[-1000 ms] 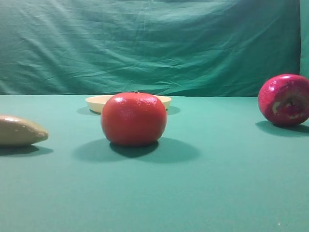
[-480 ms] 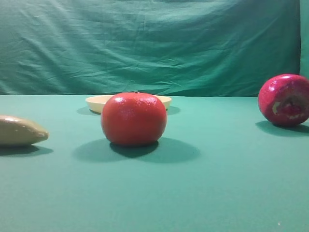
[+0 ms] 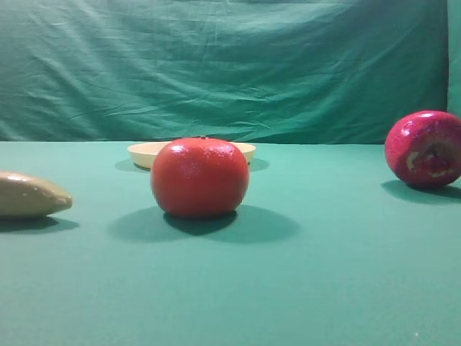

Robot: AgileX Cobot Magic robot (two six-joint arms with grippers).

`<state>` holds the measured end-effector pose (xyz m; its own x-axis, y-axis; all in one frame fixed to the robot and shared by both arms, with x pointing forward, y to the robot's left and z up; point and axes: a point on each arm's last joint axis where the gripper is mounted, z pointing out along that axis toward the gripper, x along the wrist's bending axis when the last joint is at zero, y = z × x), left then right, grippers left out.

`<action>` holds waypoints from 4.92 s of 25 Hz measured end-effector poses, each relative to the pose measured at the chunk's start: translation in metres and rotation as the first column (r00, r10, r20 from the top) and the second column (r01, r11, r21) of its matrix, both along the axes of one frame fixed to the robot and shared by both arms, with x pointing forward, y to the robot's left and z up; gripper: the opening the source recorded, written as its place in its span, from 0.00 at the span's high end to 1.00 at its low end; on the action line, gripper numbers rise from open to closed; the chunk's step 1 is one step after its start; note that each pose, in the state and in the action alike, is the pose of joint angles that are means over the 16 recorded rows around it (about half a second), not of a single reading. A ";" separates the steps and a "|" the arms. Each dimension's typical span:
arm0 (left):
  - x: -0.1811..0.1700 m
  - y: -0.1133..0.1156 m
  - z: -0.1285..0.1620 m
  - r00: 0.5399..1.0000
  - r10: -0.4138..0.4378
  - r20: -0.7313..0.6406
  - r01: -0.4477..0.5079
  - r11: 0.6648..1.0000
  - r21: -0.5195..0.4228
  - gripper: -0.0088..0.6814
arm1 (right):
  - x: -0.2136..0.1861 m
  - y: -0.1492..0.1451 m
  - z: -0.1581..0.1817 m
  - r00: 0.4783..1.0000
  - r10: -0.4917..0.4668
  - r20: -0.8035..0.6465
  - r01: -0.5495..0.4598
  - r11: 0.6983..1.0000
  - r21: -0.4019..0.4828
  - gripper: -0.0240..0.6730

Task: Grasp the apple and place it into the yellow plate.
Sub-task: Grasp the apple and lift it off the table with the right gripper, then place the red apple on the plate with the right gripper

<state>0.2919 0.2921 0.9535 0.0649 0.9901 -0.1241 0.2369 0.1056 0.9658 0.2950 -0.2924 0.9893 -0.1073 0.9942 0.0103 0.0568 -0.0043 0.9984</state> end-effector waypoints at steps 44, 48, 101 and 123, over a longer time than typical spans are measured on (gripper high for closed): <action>0.000 0.000 0.000 1.000 0.000 0.000 0.000 1.000 0.000 0.76 | 0.226 0.037 0.032 0.567 0.097 -0.818 -0.217 0.976 -0.035 0.27; 0.000 0.000 0.000 1.000 0.000 0.000 0.000 1.000 0.000 0.76 | 0.240 0.040 0.023 0.548 0.114 -0.829 -0.228 0.974 -0.017 0.10; 0.000 0.000 0.000 1.000 0.000 0.000 0.000 1.000 0.000 0.76 | 0.365 0.250 0.002 0.667 0.453 -0.592 -0.608 0.790 -0.080 0.20; 0.000 0.000 0.000 1.000 0.000 0.000 0.000 1.000 0.000 0.76 | 0.344 0.246 0.066 0.660 0.500 -0.561 -0.662 0.740 -0.118 0.36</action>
<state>0.2919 0.2921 0.9535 0.0649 0.9901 -0.1241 0.2369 0.1056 0.9658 0.6391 -0.0460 1.0557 -0.7249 0.6871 -0.0488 0.3960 0.4736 0.7867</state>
